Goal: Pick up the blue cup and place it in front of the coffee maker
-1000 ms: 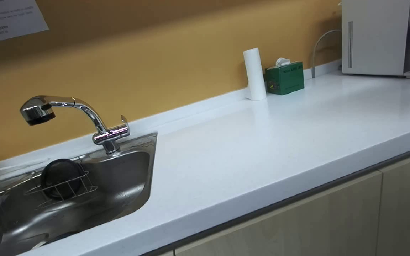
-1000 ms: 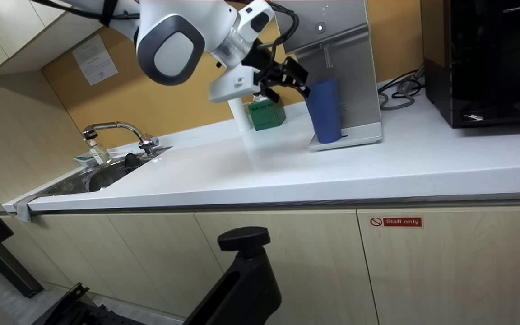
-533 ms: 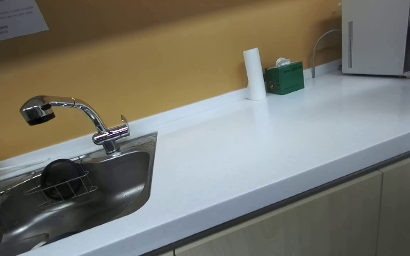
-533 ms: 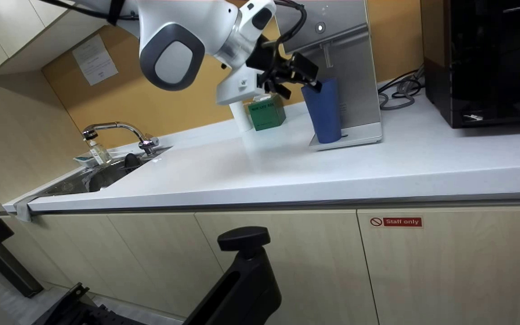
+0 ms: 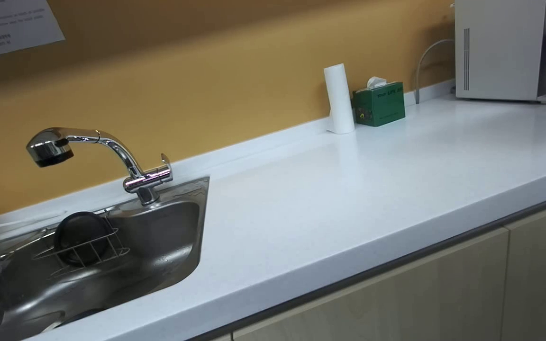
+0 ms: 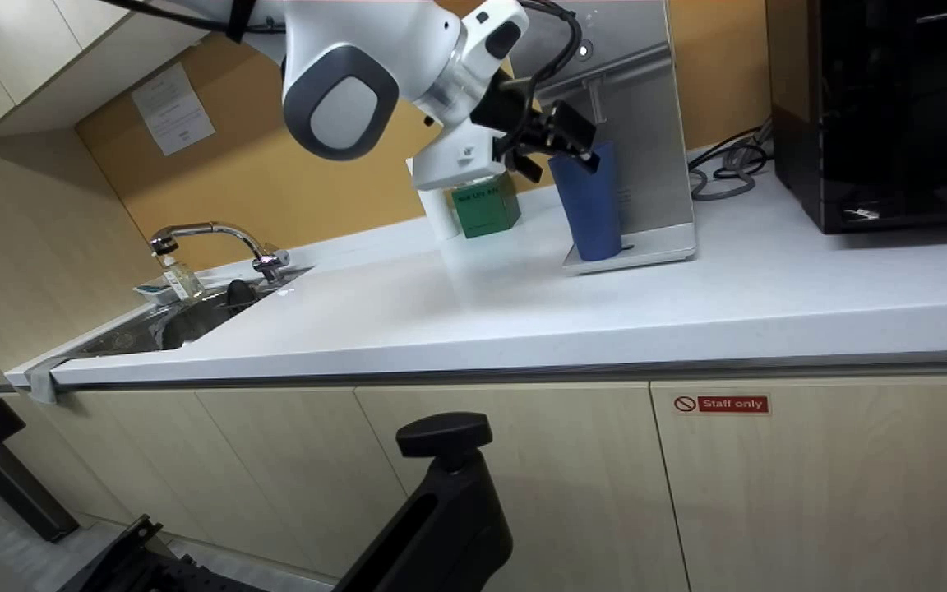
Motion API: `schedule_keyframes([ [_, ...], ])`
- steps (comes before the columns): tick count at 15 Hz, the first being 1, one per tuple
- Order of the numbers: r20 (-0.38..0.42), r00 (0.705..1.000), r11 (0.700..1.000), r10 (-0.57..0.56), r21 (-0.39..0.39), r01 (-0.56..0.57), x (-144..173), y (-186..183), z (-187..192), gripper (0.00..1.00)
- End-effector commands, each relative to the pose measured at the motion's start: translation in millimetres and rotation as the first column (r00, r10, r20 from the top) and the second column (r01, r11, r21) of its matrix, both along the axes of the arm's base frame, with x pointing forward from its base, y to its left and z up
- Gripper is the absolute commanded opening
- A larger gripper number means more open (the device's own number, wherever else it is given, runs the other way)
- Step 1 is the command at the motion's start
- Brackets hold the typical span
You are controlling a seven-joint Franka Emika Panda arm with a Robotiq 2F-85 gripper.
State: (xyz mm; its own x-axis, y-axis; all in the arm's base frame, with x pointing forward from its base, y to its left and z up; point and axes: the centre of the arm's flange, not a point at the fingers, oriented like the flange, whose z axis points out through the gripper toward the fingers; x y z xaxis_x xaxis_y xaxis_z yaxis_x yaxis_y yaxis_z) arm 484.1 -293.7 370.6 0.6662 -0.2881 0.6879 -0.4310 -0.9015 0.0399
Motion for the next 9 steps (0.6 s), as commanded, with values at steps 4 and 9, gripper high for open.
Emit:
schedule_keyframes([
  [4,0.008,0.998,0.997,0.059,0.054,-0.059,22.9,-40.0,-33.3,1.0],
  [9,-0.013,0.995,0.993,0.101,0.062,-0.1,29.8,-61.3,-55.8,1.0],
])
